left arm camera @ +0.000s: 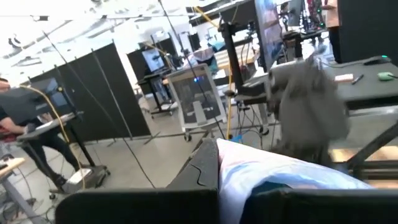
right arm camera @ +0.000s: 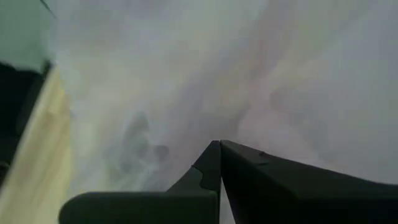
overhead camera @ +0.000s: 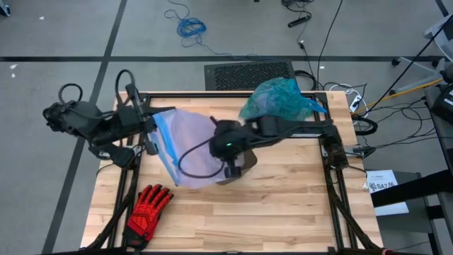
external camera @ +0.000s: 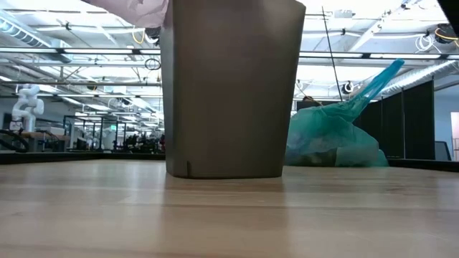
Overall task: Place trash/remove bag and relplace
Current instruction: Put the pink trash bag into the trash bin
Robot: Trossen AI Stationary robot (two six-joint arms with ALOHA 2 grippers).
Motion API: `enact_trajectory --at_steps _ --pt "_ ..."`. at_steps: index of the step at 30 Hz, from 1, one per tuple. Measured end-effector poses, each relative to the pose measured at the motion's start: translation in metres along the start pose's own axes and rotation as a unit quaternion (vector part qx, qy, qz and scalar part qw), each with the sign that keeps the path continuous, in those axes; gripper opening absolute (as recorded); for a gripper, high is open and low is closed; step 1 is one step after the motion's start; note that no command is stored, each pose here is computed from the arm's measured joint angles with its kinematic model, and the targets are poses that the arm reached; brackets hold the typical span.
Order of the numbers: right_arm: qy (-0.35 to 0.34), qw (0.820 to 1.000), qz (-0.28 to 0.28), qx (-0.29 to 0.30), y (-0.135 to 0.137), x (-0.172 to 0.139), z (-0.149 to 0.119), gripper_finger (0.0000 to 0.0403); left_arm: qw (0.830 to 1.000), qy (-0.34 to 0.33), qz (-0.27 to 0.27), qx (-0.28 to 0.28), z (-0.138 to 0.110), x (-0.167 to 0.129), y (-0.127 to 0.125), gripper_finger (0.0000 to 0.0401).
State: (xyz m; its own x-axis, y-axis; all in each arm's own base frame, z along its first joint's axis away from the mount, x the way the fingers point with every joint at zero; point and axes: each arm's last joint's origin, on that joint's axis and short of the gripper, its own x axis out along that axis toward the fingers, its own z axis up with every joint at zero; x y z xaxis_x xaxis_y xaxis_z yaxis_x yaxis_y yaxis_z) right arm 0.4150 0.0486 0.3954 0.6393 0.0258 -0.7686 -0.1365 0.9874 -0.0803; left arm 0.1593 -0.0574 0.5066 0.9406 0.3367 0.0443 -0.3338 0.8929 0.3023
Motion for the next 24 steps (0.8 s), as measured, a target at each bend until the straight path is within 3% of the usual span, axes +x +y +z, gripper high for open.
enact_trajectory --at_steps 7,18,24 --pt "0.096 0.995 -0.005 0.020 -0.010 0.036 -0.016 0.0000 1.000 -0.004 -0.001 0.002 0.000 0.005 -0.006 0.0000" --pt "0.153 0.985 -0.073 0.042 -0.020 0.036 -0.027 0.0000 1.000 -0.019 -0.004 0.008 -0.015 0.013 -0.013 0.0000" --pt "0.208 0.974 -0.076 0.042 -0.021 0.053 -0.044 0.0000 1.000 -0.024 -0.005 0.003 -0.029 0.019 -0.015 0.0000"
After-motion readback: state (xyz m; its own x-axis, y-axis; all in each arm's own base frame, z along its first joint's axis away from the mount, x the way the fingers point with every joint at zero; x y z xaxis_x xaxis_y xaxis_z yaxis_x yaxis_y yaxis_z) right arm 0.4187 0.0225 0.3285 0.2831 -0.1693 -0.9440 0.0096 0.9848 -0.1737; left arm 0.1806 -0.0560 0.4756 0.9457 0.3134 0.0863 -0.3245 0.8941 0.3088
